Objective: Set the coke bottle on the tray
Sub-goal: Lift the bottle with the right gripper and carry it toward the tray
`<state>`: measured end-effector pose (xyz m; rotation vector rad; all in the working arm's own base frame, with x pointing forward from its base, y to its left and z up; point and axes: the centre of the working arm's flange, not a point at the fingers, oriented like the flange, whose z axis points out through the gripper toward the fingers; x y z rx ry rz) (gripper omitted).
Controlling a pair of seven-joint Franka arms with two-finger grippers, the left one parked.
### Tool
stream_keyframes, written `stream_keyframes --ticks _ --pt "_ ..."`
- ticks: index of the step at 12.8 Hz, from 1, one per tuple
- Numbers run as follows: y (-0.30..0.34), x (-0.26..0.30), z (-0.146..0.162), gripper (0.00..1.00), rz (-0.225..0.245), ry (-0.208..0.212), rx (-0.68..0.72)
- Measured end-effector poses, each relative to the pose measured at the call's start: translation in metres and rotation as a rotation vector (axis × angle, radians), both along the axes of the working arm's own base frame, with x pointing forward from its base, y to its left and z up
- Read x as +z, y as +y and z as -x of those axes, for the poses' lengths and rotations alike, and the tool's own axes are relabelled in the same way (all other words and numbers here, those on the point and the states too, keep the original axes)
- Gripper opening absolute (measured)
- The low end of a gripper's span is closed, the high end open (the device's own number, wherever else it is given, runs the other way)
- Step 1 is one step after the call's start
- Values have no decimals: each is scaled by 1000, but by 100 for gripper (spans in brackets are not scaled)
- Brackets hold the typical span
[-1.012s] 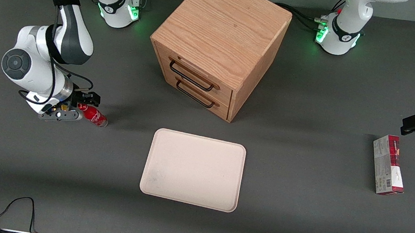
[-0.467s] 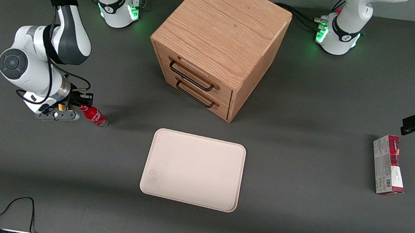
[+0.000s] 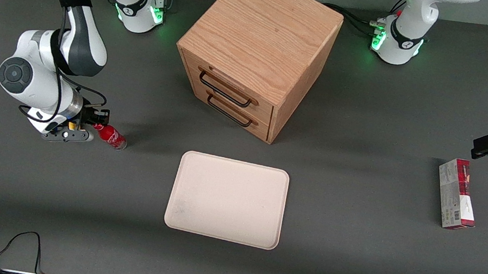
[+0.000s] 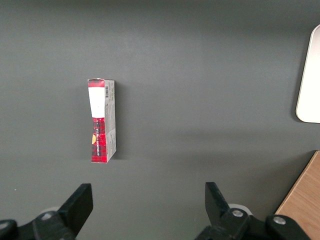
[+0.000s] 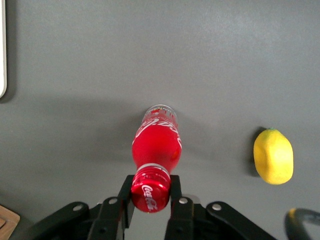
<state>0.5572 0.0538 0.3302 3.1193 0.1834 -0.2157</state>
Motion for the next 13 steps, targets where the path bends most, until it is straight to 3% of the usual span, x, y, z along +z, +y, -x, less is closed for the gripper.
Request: stream_keyframes --ticks 2,5,9,13 --pt "-4 19 -2 31 4 49 -8" --pt "-6 99 -11 31 6 115 -14" --pt "-2 205 -17 31 -1 139 -26" --pt "9 261 -30 31 19 210 -29"
